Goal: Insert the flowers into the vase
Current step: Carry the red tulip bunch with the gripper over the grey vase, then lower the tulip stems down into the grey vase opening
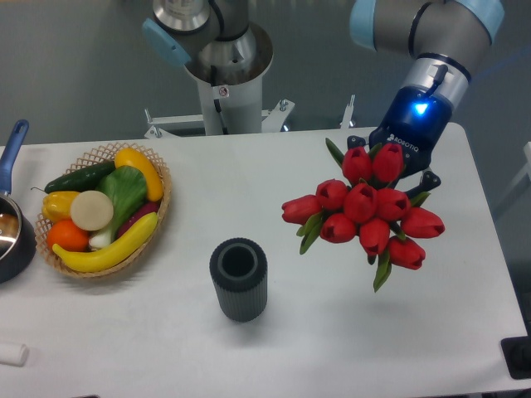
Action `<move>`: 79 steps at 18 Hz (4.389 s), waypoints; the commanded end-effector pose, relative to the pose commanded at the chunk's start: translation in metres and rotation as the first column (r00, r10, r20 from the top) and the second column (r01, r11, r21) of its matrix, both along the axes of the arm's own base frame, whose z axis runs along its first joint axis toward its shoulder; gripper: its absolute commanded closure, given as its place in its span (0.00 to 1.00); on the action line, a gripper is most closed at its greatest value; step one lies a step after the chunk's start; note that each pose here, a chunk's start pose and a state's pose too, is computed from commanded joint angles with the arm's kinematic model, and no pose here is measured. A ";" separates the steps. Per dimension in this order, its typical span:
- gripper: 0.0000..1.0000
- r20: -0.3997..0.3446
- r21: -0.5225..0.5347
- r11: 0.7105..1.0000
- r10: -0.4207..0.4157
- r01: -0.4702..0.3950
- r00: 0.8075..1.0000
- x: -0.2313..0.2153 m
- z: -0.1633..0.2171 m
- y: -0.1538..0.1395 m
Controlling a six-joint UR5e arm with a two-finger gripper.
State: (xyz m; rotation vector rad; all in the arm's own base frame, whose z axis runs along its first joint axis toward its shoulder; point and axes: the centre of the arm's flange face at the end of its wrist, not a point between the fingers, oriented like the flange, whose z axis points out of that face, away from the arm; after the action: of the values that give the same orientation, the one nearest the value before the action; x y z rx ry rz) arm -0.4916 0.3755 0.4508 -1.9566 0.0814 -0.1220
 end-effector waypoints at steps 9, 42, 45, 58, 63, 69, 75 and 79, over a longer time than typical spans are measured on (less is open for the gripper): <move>0.82 -0.013 0.007 0.999 -0.031 0.031 0.999 0.014 -0.006 0.014; 0.82 0.156 0.248 0.942 -0.268 0.225 0.951 0.095 -0.080 0.071; 0.82 0.166 0.242 0.944 -0.266 0.223 0.950 0.094 -0.089 0.071; 0.82 0.143 0.163 0.958 -0.259 0.235 0.955 0.094 -0.143 0.071; 0.82 0.161 0.133 0.961 -0.261 0.242 0.952 0.099 -0.156 0.074; 0.81 0.166 0.125 0.959 -0.272 0.253 0.948 0.103 -0.174 0.076; 0.78 0.180 0.121 0.960 -0.271 0.253 0.946 0.104 -0.183 0.075; 0.70 0.159 0.125 0.958 -0.278 0.260 0.947 0.102 -0.187 0.075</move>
State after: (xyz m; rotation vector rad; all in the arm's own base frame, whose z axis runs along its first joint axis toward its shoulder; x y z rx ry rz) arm -0.3893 0.4508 0.2643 -1.8160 0.2346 -0.4614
